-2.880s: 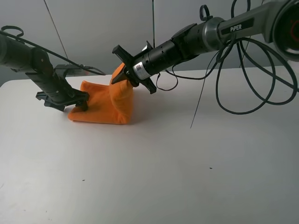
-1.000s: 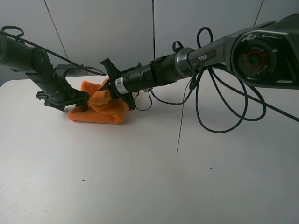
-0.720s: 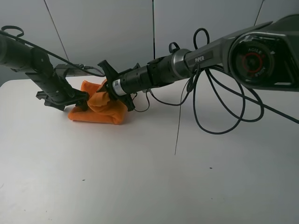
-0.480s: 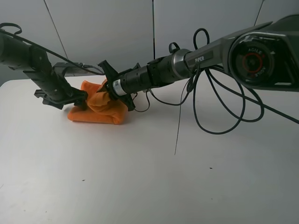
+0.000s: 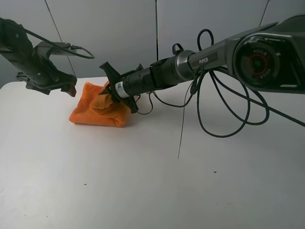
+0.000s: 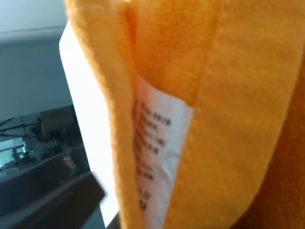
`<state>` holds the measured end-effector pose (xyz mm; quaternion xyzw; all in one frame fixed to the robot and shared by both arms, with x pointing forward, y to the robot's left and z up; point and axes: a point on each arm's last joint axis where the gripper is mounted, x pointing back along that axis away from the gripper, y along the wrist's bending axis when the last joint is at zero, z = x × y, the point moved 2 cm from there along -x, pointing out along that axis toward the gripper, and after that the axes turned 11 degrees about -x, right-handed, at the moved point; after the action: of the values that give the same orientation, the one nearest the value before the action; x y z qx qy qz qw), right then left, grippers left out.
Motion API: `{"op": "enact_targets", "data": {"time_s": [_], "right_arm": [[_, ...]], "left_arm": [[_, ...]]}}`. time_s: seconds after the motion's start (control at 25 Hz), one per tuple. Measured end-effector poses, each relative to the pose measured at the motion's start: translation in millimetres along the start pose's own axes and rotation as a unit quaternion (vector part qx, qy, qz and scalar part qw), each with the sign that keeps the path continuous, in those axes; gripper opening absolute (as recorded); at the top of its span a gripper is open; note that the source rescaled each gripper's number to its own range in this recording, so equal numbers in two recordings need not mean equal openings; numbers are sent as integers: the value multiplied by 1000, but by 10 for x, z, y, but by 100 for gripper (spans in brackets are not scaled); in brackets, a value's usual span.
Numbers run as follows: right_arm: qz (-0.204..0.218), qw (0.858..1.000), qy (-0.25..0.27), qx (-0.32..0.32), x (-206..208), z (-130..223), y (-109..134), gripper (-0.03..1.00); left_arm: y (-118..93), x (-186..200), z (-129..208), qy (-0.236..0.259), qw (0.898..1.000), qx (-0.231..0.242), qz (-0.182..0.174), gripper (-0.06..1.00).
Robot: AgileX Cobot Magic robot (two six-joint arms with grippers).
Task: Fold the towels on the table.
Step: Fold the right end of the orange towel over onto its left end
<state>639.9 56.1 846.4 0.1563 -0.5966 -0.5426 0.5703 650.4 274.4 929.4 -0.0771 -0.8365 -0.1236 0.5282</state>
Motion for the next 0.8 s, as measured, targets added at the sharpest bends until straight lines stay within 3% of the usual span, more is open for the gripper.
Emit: {"op": "enact_targets", "data": {"time_s": [0.36, 0.44, 0.64, 0.72, 0.8], "right_arm": [[-2, 1000, 10, 19, 0, 23, 4, 6], [-10, 999, 24, 23, -3, 51, 38, 18], [-52, 996, 62, 37, 20, 136, 289, 65], [-67, 994, 74, 44, 35, 165, 392, 74], [-78, 992, 80, 53, 35, 208, 480, 76]], "left_arm": [[280, 926, -376, -66, 997, 19, -31, 100], [308, 1105, -459, -78, 996, 21, -35, 100], [348, 1388, -602, -89, 995, 27, -36, 100], [358, 1478, -657, -98, 994, 29, -35, 100], [368, 1548, -696, -105, 993, 30, -36, 100]]}}
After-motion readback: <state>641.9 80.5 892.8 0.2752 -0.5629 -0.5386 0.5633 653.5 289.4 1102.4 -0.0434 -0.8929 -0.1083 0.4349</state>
